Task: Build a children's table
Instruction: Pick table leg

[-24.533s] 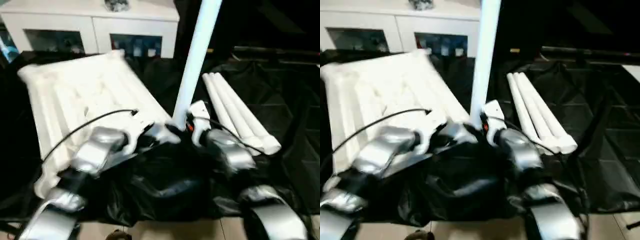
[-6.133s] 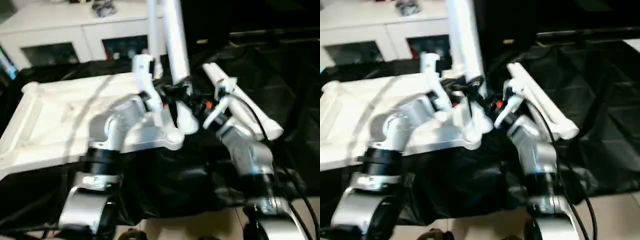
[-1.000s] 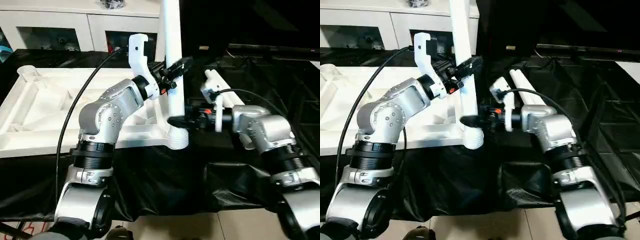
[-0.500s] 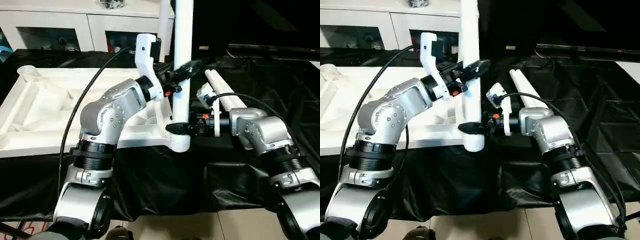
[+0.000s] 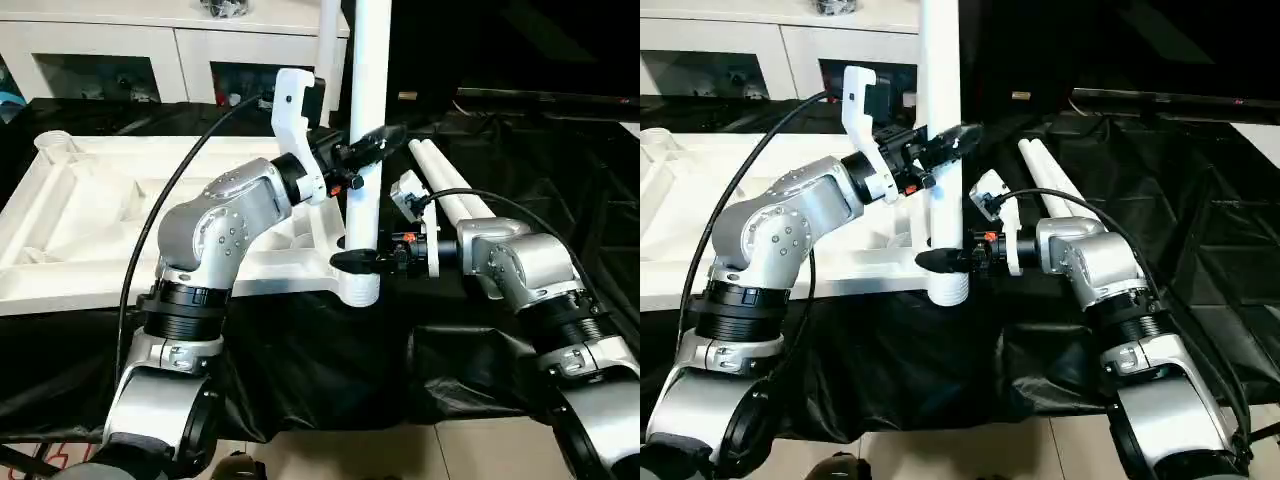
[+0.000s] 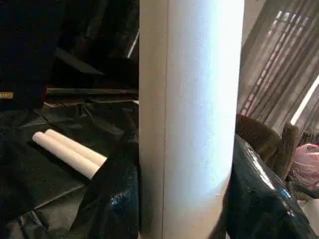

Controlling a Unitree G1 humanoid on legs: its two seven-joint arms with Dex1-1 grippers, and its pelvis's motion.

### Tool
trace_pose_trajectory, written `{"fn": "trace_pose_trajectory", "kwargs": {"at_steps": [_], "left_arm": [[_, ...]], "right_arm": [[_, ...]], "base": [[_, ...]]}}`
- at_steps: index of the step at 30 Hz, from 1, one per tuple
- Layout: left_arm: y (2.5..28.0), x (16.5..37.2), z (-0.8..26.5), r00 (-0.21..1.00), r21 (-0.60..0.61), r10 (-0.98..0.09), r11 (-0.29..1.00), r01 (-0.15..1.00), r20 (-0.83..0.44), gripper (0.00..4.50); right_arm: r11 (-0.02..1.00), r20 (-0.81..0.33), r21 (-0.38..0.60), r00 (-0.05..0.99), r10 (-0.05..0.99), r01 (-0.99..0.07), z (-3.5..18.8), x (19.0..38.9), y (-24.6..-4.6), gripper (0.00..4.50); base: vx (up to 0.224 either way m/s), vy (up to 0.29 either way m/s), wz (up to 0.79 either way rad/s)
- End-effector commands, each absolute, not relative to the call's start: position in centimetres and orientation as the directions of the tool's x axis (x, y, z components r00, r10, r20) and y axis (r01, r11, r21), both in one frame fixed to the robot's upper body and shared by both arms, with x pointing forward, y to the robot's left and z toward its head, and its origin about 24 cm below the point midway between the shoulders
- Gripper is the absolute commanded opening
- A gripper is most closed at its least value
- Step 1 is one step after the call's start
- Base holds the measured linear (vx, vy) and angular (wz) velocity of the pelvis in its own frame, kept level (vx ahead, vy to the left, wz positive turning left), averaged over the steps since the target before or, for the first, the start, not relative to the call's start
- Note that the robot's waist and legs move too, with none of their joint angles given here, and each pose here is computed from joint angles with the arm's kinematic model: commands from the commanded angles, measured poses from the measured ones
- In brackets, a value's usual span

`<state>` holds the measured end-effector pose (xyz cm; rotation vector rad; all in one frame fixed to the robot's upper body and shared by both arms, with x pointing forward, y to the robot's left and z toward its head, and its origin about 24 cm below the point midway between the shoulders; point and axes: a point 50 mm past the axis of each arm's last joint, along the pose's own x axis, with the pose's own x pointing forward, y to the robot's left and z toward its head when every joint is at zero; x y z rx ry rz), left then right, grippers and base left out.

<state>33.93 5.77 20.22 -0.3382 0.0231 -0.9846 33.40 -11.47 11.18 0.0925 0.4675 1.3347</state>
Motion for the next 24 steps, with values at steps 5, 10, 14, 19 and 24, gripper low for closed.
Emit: {"fn": "trace_pose_trajectory", "kwargs": {"at_steps": [5,10,14,19,24], "left_arm": [[5.4,33.8,20.4,0.571,-0.283,-0.812,0.523,0.804,0.122,2.33],[5.8,33.8,20.5,0.579,-0.252,-0.793,0.531,0.809,0.187,2.80],[6.3,33.1,21.2,0.577,-0.225,-0.742,0.531,0.817,0.342,2.97],[9.2,33.1,20.3,0.723,-0.290,-0.563,0.670,0.683,0.401,2.97],[14.2,33.3,16.3,0.918,-0.124,-0.356,0.917,0.379,0.176,2.97]], "right_arm": [[0.278,-0.288,0.340,0.182,0.940,-0.899,10.7,33.4,-11.9,1.90],[0.315,-0.225,0.330,0.250,0.942,-0.890,10.9,33.5,-11.8,1.89],[0.397,-0.142,0.324,0.371,0.918,-0.859,11.3,33.8,-12.1,1.89],[0.596,-0.063,0.250,0.601,0.796,-0.763,11.5,33.8,-13.1,1.89],[0.814,-0.108,0.171,0.810,0.576,-0.556,11.0,33.7,-14.4,1.89]], "base": [[0.000,0.000,0.00],[0.000,0.000,0.00],[0.000,0.000,0.00],[0.000,0.000,0.00],[0.000,0.000,0.00]]}}
